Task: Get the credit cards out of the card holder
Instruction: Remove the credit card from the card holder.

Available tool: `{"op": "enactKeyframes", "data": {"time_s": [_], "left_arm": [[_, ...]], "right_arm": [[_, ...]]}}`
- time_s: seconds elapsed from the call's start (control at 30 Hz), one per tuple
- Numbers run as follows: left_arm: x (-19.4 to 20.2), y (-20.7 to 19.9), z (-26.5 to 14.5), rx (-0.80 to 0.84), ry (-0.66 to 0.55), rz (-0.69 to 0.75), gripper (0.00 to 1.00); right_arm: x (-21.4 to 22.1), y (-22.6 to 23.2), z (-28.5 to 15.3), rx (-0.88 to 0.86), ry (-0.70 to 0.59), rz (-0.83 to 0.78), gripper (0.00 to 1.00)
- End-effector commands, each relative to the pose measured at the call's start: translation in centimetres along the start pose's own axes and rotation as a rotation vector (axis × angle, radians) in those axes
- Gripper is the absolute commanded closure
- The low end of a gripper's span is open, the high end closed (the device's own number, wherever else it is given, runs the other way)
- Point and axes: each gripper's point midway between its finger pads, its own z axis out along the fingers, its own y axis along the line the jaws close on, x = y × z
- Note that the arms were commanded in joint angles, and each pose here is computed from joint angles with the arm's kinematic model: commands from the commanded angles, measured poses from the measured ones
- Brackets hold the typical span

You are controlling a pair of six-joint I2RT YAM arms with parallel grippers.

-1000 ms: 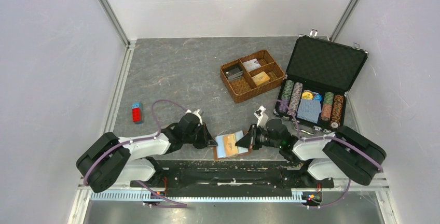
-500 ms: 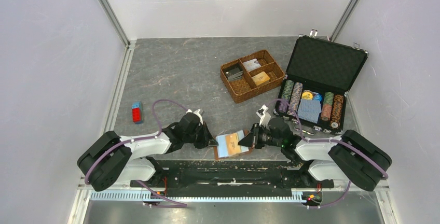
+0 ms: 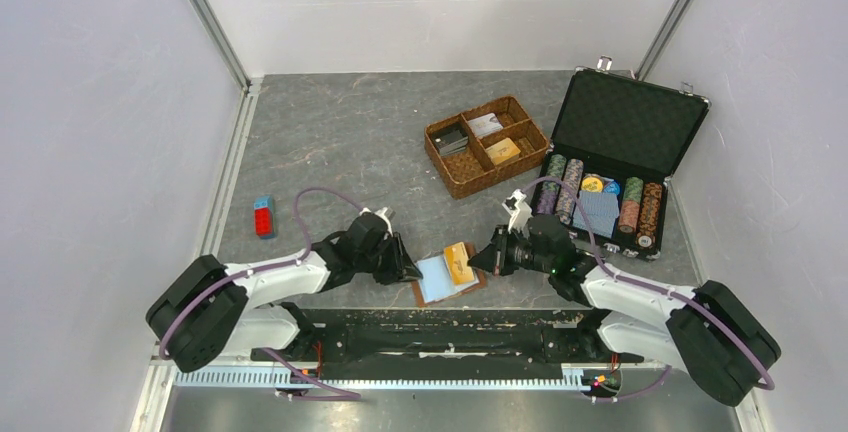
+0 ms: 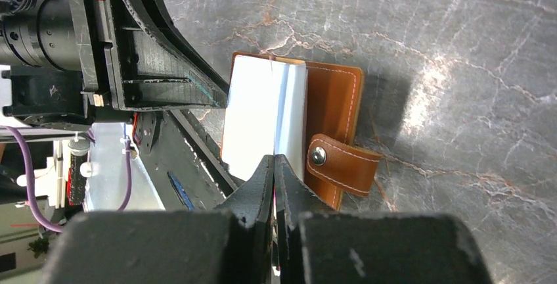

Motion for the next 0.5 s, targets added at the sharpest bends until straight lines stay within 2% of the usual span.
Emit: {"op": "enactKeyframes", "data": {"time_s": [0.0,0.23,0.47], "left_arm": [[-1.1,-2.5,-1.3,0.041,-0.005,0.074,0.64],[-3.0,-5.3,-3.6,0.058,-0.059,0.13,0.48],[-4.8,-7.2,-5.9,0.066,-0.128,0.216,0.42]], "right_arm": [[-2.1,1.9,-0.3,-0.055,-0.028,-0.089,1.0],[-3.9,3.1,-0.9,-0.082,-0.038,-0.158,1.0],[-4.6,5.2,-1.5,-0.161,0.008,-0.258,1.0]]}}
